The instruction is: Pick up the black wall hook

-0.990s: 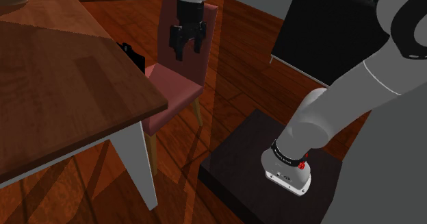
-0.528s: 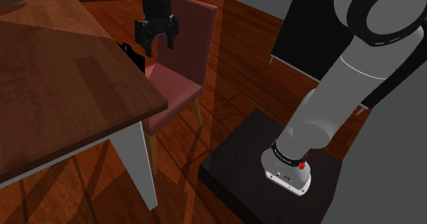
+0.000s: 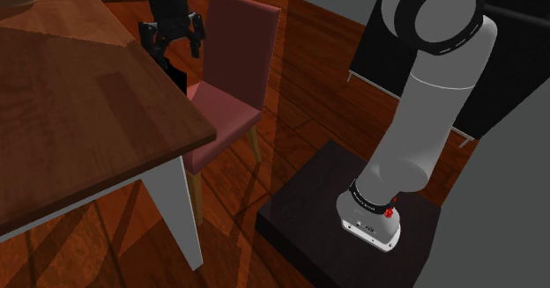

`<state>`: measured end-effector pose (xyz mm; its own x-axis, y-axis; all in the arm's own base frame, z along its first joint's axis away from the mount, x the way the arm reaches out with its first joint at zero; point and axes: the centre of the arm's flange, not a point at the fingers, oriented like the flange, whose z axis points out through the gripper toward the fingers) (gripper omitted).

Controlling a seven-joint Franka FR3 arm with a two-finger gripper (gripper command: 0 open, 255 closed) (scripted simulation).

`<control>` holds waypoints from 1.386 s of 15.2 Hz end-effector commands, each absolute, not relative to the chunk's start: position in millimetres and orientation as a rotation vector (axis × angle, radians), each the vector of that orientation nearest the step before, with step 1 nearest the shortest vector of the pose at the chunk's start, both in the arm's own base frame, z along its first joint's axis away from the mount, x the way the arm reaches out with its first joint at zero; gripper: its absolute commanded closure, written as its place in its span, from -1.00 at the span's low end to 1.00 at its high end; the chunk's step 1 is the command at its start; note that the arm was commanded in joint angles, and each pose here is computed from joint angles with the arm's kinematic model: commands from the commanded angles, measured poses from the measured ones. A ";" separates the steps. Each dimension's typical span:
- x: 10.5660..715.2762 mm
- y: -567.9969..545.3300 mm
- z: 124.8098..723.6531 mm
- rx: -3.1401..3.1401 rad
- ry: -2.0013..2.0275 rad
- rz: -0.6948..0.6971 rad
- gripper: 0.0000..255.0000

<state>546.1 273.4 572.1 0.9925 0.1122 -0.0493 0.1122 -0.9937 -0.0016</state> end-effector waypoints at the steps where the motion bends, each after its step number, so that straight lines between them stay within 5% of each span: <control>1: 551.5 284.2 558.4 3.162 0.194 -0.017 -1.00; 7: 551.5 284.2 534.3 3.162 0.194 -0.017 -1.00; 8: 549.8 284.9 534.1 3.162 0.194 -0.016 1.00; 21: 551.5 284.2 555.4 3.162 0.194 -0.017 1.00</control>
